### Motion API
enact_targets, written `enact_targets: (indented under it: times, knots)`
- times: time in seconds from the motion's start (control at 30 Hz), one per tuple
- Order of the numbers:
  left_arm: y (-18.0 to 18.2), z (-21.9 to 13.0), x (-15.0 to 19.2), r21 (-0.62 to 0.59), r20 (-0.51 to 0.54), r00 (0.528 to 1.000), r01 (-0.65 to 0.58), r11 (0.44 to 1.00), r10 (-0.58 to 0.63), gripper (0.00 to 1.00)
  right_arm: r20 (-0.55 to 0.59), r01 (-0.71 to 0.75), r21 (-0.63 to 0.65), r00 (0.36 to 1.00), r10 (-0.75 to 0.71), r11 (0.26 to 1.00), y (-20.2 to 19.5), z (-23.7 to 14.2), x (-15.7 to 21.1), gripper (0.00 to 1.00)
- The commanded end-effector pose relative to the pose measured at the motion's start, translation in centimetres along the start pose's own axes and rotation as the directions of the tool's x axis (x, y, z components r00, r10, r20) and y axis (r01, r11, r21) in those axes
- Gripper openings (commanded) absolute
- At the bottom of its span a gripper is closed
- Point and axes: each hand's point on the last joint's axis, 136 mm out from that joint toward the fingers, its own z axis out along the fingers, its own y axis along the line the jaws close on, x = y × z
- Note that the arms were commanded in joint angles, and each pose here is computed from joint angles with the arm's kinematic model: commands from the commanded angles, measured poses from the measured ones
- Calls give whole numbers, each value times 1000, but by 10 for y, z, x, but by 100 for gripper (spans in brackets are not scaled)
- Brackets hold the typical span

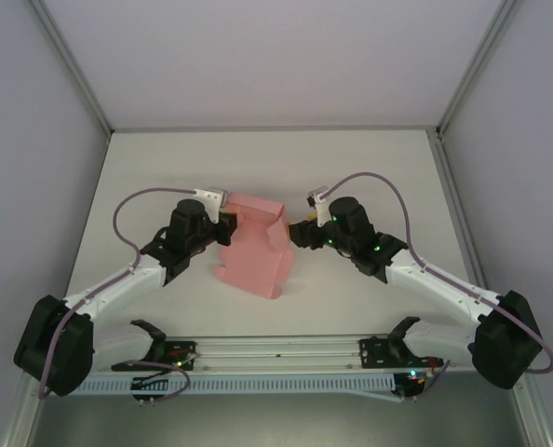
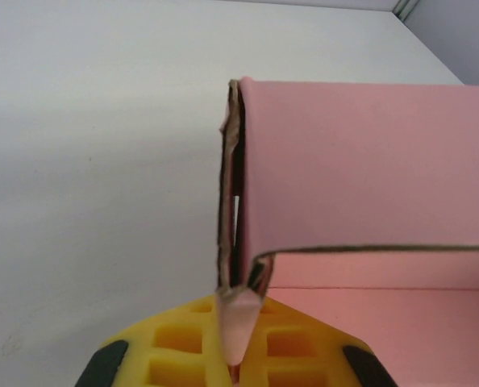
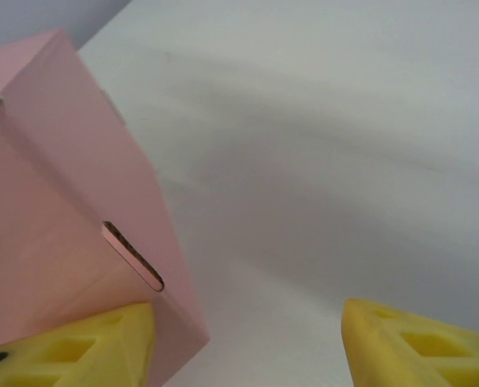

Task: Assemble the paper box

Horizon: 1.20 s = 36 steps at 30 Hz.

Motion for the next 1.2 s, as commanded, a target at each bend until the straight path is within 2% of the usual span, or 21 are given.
enact_targets:
  times: [0.0, 0.13, 0.23, 0.37, 0.5, 0.67, 0.87, 1.03, 1.17]
  knots:
    - [-1, 0, -10, -18, 19, 1000, -17, 1000, 17, 0, 17, 5, 133, 1000, -7, 991, -18, -13, -8, 64]
    - [0, 1, -11, -22, 17, 1000, -17, 1000, 18, 0, -11, 11, 143, 1000, -10, 990, -21, -22, 2, 64]
    - [0, 2, -11, -25, 12, 1000, -24, 999, 25, 0, -15, 35, 99, 999, -34, 994, -14, -29, 6, 61]
    - [-1, 3, -9, -20, 7, 1000, -26, 999, 27, 0, 20, 71, 1, 997, -71, 997, 4, -35, 0, 55]
    - [-2, 4, -10, -16, 7, 1000, -26, 1000, 27, 0, 22, 118, -158, 993, -116, 980, 32, -33, -3, 55]
    - [-3, 4, -12, -8, 9, 1000, -22, 1000, 22, 0, 0, 139, -263, 990, -144, 955, 51, -20, -4, 55]
    - [-5, 6, -12, -3, 3, 1000, -11, 1000, 11, 0, 44, 148, -243, 989, -141, 959, 53, -2, -23, 52]
    - [-3, 7, -10, -10, -6, 1000, 3, 1000, -3, 0, 88, 129, -52, 988, -124, 990, 32, 11, -43, 55]
    - [-4, 8, -9, -20, -16, 1000, 12, 1000, -12, 0, 100, 129, -10, 987, -127, 992, 32, 18, -48, 55]
